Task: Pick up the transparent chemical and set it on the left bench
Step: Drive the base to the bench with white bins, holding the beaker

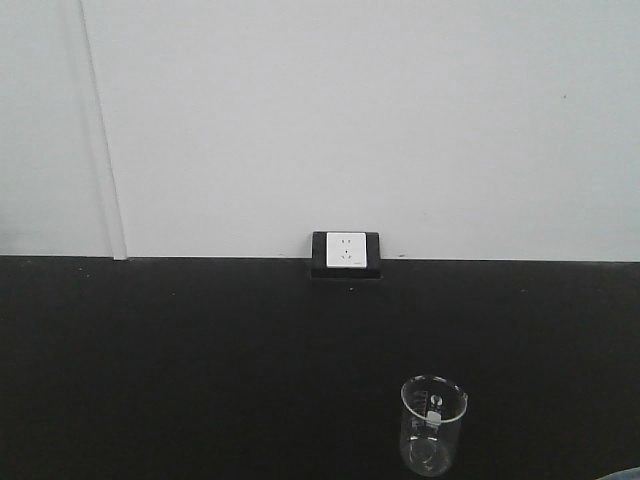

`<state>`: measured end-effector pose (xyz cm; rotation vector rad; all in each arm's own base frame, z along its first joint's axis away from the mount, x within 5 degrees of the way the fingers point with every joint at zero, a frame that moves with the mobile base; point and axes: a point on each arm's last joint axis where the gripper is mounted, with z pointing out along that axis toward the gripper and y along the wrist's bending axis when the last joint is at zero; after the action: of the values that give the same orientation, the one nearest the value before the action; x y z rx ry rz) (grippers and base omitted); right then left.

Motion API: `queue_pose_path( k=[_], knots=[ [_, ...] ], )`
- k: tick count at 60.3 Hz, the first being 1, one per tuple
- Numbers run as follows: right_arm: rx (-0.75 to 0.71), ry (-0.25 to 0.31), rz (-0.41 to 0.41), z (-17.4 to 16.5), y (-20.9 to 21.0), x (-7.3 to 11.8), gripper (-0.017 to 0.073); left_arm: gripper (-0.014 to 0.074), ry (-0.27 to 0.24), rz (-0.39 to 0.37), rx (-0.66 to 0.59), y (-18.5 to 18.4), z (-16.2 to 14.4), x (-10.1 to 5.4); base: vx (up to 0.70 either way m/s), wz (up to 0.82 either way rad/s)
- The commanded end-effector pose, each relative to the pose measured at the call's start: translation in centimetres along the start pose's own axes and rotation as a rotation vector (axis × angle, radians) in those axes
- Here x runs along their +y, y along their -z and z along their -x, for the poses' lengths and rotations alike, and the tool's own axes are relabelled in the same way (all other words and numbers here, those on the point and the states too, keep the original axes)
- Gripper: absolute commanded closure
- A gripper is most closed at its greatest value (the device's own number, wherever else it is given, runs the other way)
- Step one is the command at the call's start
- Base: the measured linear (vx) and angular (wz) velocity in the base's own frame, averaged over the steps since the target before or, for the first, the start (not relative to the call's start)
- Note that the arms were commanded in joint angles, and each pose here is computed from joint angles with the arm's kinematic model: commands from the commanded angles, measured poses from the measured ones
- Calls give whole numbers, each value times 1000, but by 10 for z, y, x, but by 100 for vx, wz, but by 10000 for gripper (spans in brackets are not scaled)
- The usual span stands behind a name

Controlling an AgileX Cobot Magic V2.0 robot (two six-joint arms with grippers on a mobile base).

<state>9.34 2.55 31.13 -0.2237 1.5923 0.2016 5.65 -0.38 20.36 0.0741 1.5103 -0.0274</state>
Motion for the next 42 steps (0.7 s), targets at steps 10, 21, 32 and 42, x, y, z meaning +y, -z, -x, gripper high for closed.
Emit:
queue_pose_path(
  k=[10,21,32,42],
  knots=[
    [-83,10,-34,15,1,-3,562,597,9,2,-81,1,3,0,-23,-2],
    [-83,10,-34,15,1,-3,562,597,9,2,-81,1,3,0,-27,-1],
    [-84,10,-34,15,1,-3,562,597,9,2,-81,1,3,0,-30,-2],
    [-84,10,-34,15,1,-3,562,597,9,2,-81,1,3,0,-33,4]
  ],
)
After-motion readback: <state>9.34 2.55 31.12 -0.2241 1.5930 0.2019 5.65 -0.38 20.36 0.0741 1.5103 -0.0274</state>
